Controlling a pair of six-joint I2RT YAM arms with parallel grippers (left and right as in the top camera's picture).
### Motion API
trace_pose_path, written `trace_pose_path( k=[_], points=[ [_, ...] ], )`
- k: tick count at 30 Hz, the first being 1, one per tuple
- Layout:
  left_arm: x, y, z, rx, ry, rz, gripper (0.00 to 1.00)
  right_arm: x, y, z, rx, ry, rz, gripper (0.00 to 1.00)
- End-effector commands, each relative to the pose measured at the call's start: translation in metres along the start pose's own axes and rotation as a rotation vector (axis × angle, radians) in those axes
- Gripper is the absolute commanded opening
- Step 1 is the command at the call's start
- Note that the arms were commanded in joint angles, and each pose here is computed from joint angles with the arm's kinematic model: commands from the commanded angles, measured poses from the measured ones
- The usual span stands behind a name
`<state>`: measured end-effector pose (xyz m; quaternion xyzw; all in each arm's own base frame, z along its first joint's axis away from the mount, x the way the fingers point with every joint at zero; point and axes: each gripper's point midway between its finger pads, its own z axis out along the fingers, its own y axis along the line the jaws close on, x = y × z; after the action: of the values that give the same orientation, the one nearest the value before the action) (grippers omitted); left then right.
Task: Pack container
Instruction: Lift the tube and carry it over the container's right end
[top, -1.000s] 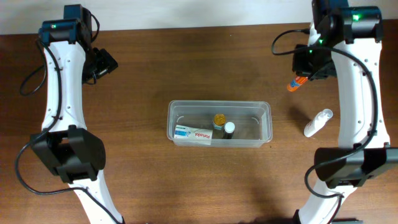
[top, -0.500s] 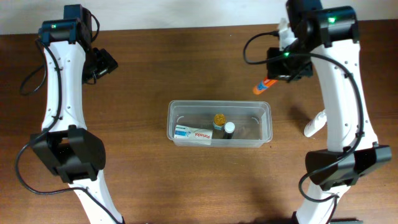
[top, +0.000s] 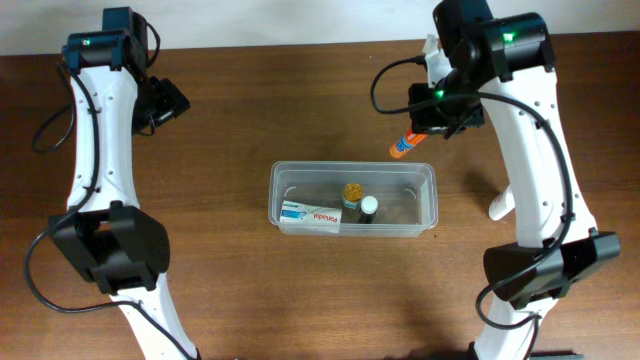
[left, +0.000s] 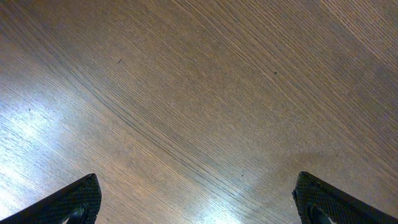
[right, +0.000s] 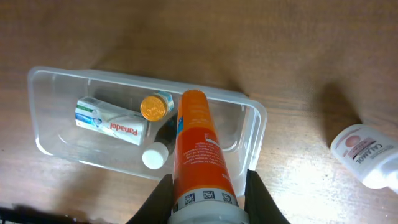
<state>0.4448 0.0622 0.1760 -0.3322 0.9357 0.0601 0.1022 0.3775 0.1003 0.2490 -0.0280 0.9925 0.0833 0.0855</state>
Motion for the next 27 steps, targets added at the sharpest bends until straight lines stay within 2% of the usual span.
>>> trace_pose_path(
  k=[1, 9, 15, 21, 27],
  points=[
    [-0.004, 0.004, -0.015, 0.010, -0.036, 0.003, 0.99, 0.012, 0.003, 0.007, -0.007, 0.048, 0.001, 0.15],
    [-0.004, 0.004, -0.015, 0.010, -0.036, 0.003, 0.99, 0.034, -0.002, 0.033, 0.013, 0.168, 0.012, 0.15],
    [-0.004, 0.004, -0.015, 0.010, -0.036, 0.003, 1.00, 0.035, 0.000, 0.034, 0.025, 0.170, -0.002, 0.15],
    [-0.004, 0.004, -0.015, 0.010, -0.036, 0.003, 0.99, 0.033, -0.011, 0.034, 0.208, 0.138, -0.045, 0.14],
    [-0.004, 0.004, -0.015, 0.010, -0.036, 0.003, 0.99, 0.029, 0.004, 0.037, 0.208, 0.108, -0.081, 0.13]
  ],
)
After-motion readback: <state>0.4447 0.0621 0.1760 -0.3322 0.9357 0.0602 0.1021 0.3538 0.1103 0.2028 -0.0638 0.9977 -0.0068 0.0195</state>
